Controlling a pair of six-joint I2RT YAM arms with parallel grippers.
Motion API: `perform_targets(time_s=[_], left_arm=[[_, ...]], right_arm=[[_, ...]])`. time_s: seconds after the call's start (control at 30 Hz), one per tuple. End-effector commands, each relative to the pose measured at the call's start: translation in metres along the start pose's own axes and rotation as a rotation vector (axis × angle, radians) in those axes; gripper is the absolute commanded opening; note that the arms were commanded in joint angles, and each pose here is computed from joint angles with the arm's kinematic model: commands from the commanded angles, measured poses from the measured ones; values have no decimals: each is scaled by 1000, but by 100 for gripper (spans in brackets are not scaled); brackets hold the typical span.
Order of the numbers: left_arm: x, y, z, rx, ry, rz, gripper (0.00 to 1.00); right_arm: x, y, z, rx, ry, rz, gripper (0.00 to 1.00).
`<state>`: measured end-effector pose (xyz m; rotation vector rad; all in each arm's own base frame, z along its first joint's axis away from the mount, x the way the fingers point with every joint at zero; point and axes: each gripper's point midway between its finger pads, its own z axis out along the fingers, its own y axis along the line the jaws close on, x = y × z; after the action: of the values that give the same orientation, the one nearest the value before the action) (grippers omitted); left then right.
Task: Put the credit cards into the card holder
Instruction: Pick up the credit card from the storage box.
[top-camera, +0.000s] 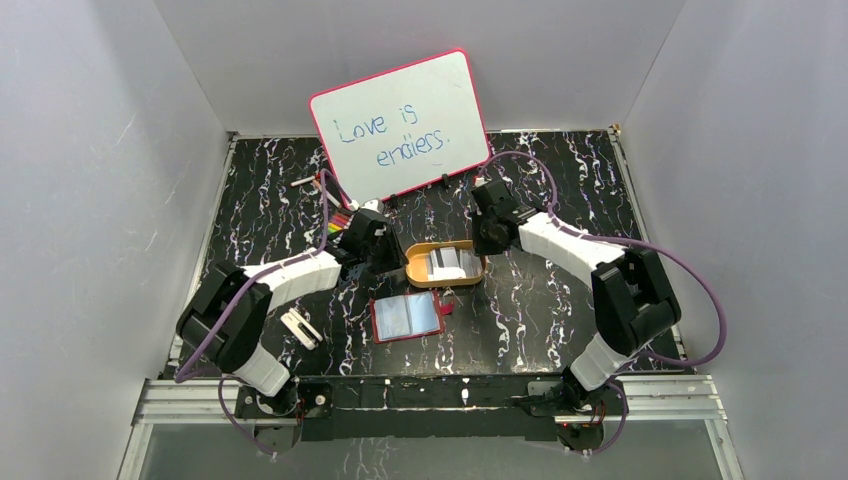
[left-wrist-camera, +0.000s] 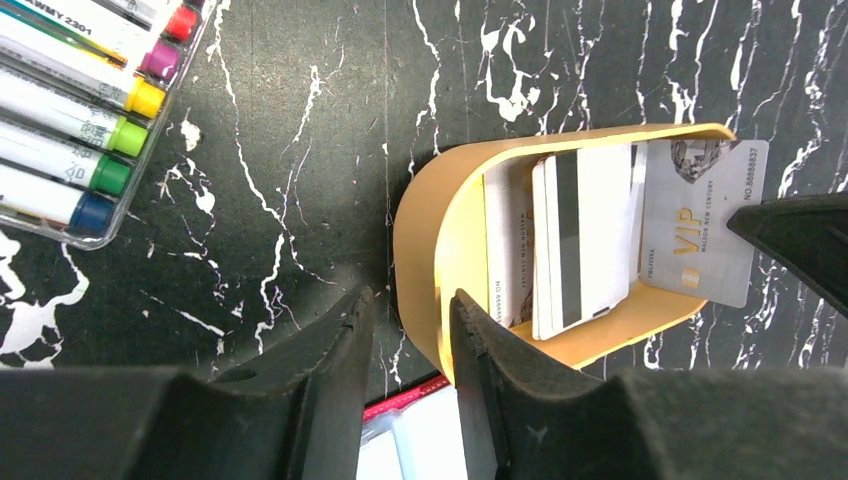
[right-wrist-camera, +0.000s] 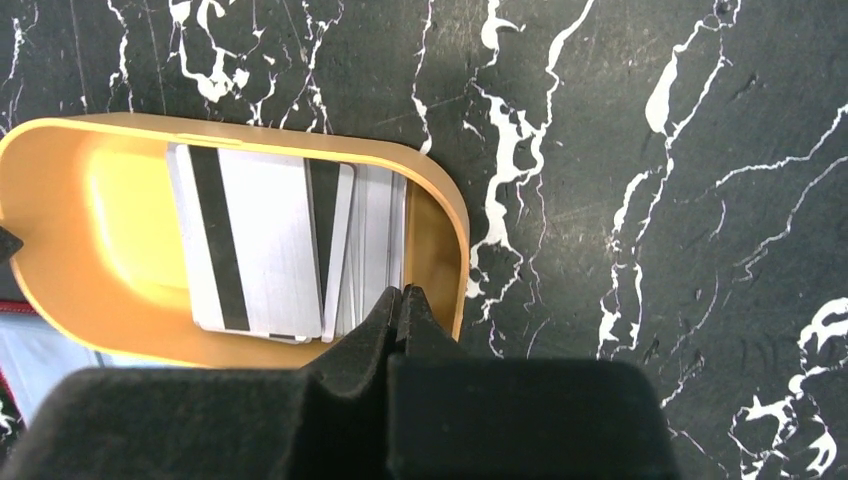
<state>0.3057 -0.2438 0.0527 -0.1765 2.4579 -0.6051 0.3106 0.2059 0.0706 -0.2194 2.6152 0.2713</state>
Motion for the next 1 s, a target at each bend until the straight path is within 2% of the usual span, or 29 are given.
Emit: perform_targets(time_s=[0.0,0.23,0.33,0.4,0.53,0.63,0.7,0.77,0.87,0.97], left_arm=[[-30,-17,-23,36,-87,-13,35],[-57,-34,-50,71,-168,-18,45],[-71,-40,-73,82,-221,-34,49],[-82,-47,-95,118,-275,-55,53],[-97,-65,-149,288,-410,-111,68],[-92,-79,-184,460,-462,-105,79],[-79,-92,-203,595,-441,-72,80],[-68,-93,-213,648,-421,-77,79],[-54,-76,-221,624,-424,-103,78],[-30,-38,-209,513,-400,-157,77]], right_arm=[[-29,8,-39,-29,-85,4,0],[-48,13,-76,-56,-154,9,0],[-58,23,-99,-113,-198,16,0],[-67,39,-120,-215,-256,16,0],[-73,86,-168,-527,-363,-23,0],[-67,113,-198,-736,-389,-35,0],[-60,126,-214,-860,-397,-20,0],[-53,135,-226,-965,-408,4,0],[-39,140,-228,-1055,-408,61,0],[-16,143,-205,-1028,-360,117,0]])
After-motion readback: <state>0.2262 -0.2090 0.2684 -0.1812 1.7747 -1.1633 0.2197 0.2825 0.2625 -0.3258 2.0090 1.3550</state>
